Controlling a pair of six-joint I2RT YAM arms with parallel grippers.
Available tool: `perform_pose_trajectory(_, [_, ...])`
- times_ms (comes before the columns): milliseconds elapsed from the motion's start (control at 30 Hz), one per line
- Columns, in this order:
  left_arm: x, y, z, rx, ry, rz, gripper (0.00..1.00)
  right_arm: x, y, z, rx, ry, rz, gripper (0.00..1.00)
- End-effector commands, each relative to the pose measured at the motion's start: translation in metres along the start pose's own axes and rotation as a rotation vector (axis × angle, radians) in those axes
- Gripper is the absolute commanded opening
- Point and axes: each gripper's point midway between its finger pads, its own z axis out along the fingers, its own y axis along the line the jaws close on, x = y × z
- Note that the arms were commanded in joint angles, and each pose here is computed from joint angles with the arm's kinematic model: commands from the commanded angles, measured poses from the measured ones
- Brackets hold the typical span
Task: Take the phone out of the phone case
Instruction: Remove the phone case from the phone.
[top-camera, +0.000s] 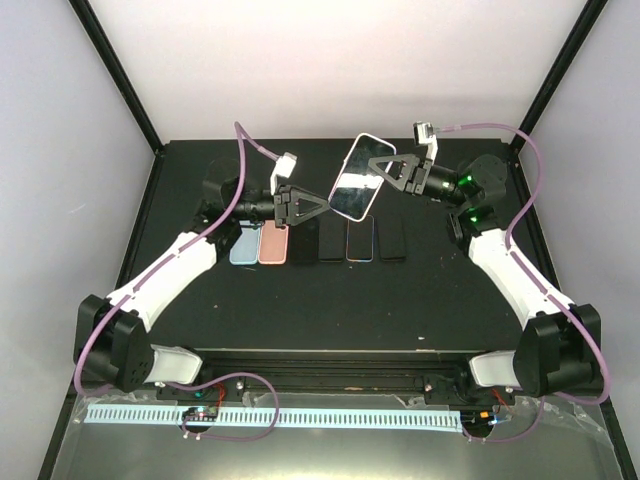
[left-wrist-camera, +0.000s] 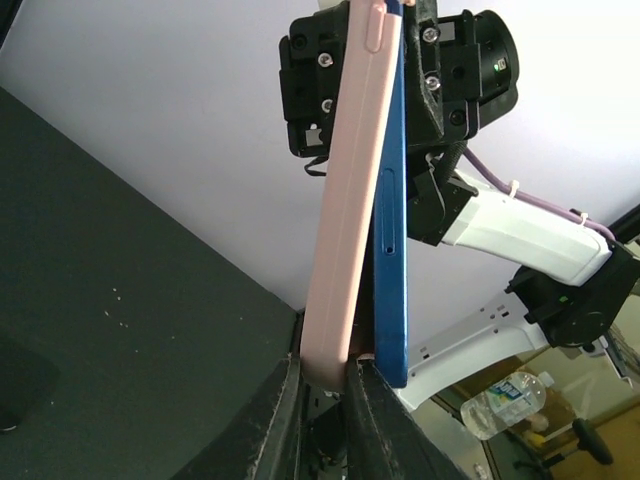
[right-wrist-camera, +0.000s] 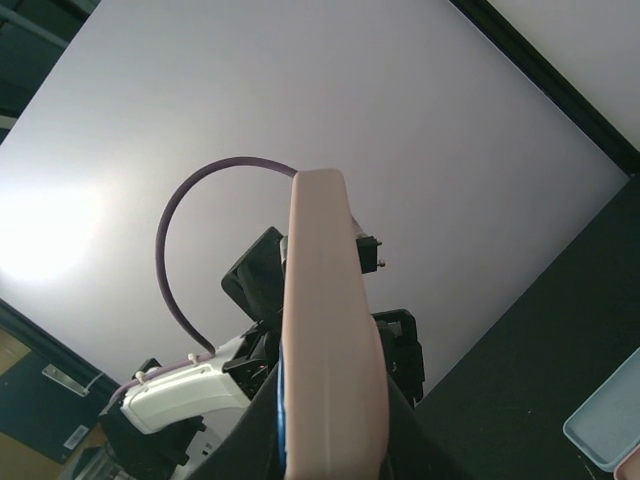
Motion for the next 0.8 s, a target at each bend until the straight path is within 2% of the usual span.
perform_pose_trajectory(0, [-0.022,0.011,0.007,-0.066,-0.051,0.034,0.16,0.029,0.050,0.008,-0.122,0.122,-0.073,0.01])
perform_pose_trajectory(167, [-0.026,-0.005,0.014,-0.023,-0.031,0.088,0.19,0.038,0.050,0.012,-0.135,0.161,-0.079,0.01])
perform_pose_trajectory(500, [-0.031,-0.021,0.019,0.037,-0.011,0.115,0.37,0.063,0.053,0.018,-0.173,0.259,-0.089,0.01])
perform_pose_trajectory(767, [-0.029,-0.040,0.031,0.113,0.027,0.141,0.37,0.080,0.054,0.024,-0.186,0.318,-0.091,0.01])
